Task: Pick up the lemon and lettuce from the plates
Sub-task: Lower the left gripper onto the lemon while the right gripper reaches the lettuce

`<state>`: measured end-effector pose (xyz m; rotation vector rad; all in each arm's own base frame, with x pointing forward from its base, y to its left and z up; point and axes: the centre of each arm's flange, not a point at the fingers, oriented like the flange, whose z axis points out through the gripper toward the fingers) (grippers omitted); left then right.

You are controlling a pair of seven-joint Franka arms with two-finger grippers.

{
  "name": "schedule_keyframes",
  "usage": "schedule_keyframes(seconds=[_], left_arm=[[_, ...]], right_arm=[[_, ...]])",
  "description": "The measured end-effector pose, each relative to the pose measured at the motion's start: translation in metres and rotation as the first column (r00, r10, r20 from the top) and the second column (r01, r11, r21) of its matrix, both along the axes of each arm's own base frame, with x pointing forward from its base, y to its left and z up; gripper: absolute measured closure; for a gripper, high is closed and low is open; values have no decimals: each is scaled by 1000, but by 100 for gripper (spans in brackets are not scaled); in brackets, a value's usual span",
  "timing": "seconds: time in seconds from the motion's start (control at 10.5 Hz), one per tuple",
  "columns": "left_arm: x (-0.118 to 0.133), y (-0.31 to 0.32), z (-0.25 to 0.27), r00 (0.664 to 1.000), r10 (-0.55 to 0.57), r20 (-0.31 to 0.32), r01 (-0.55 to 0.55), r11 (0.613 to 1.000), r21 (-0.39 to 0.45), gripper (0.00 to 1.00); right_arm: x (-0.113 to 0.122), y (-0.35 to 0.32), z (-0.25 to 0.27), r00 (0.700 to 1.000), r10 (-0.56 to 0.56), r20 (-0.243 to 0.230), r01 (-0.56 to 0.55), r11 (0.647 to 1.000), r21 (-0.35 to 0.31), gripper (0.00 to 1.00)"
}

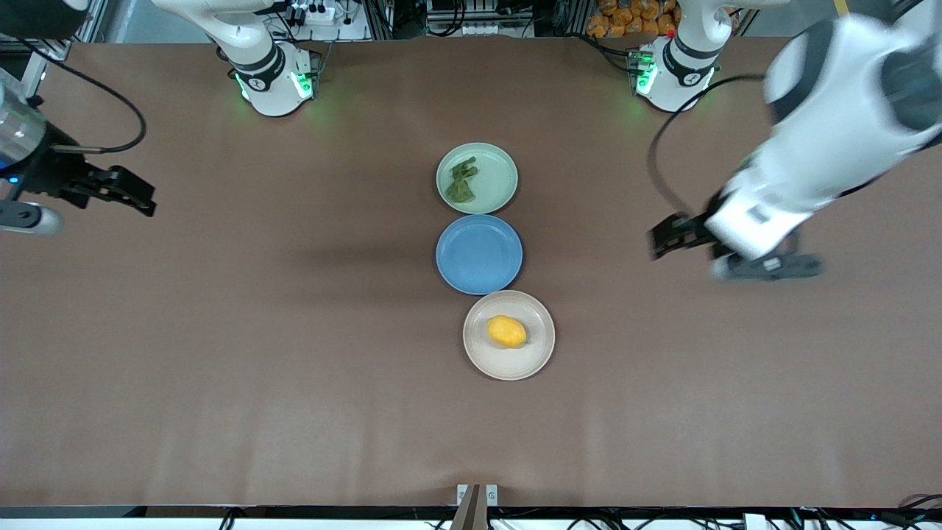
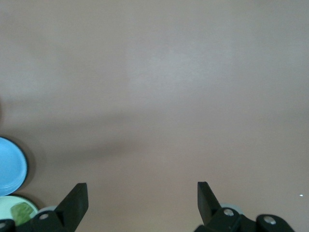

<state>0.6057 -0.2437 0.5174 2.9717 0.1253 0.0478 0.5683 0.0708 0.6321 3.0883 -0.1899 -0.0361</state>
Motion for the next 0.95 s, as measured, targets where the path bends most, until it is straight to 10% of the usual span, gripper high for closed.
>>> schedule_keyframes(seconds=[0.29, 0.95], left_arm=[[2, -104, -100, 981, 192, -42, -194, 979, -62, 0], [27, -158, -246, 793, 594, -132, -608, 781, -141, 0]], right_arm=[[-8, 52, -7, 1000, 6, -13, -5, 1000, 8, 0], [-36, 200, -77, 998, 53, -35, -52, 998, 43, 0]])
